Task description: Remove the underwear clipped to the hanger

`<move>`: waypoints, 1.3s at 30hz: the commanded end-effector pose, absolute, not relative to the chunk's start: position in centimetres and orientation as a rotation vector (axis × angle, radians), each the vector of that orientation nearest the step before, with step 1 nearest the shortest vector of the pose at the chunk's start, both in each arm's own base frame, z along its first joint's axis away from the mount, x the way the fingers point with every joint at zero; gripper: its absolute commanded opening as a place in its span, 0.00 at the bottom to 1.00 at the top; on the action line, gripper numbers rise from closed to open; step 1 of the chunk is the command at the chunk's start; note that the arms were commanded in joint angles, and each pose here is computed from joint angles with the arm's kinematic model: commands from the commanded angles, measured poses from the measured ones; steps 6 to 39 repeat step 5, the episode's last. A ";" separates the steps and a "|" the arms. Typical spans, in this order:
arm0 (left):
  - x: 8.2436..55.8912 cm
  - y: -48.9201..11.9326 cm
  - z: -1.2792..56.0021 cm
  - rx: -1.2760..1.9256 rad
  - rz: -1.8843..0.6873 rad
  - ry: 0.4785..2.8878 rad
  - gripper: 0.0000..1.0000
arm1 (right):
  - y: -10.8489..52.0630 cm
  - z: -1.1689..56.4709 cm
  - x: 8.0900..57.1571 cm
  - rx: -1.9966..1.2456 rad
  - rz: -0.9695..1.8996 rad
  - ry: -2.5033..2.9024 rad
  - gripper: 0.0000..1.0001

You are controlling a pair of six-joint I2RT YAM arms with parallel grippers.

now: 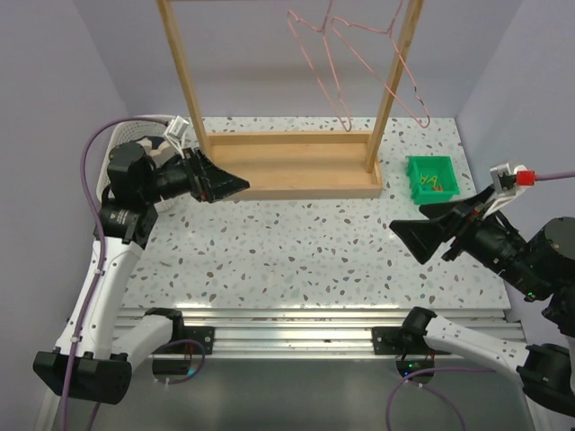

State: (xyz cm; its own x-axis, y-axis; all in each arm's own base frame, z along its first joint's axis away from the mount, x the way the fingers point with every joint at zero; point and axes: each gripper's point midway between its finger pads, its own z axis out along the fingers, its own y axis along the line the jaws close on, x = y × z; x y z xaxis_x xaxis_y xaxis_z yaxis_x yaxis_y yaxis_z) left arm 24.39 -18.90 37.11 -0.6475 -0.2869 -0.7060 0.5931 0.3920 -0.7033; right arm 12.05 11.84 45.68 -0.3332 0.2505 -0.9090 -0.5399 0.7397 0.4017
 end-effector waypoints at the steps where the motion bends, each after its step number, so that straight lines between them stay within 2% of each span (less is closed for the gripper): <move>1: 22.8 -18.9 38.1 0.327 -1.342 1.804 1.00 | 12.3 46.0 11.7 -0.276 0.830 1.723 0.98; 5: 22.3 -18.9 37.5 0.345 -1.340 1.802 1.00 | 11.9 43.6 12.7 -0.242 0.733 1.837 0.98; 39: 22.3 -18.9 37.5 0.345 -1.340 1.802 1.00 | 11.9 43.6 12.7 -0.242 0.733 1.837 0.98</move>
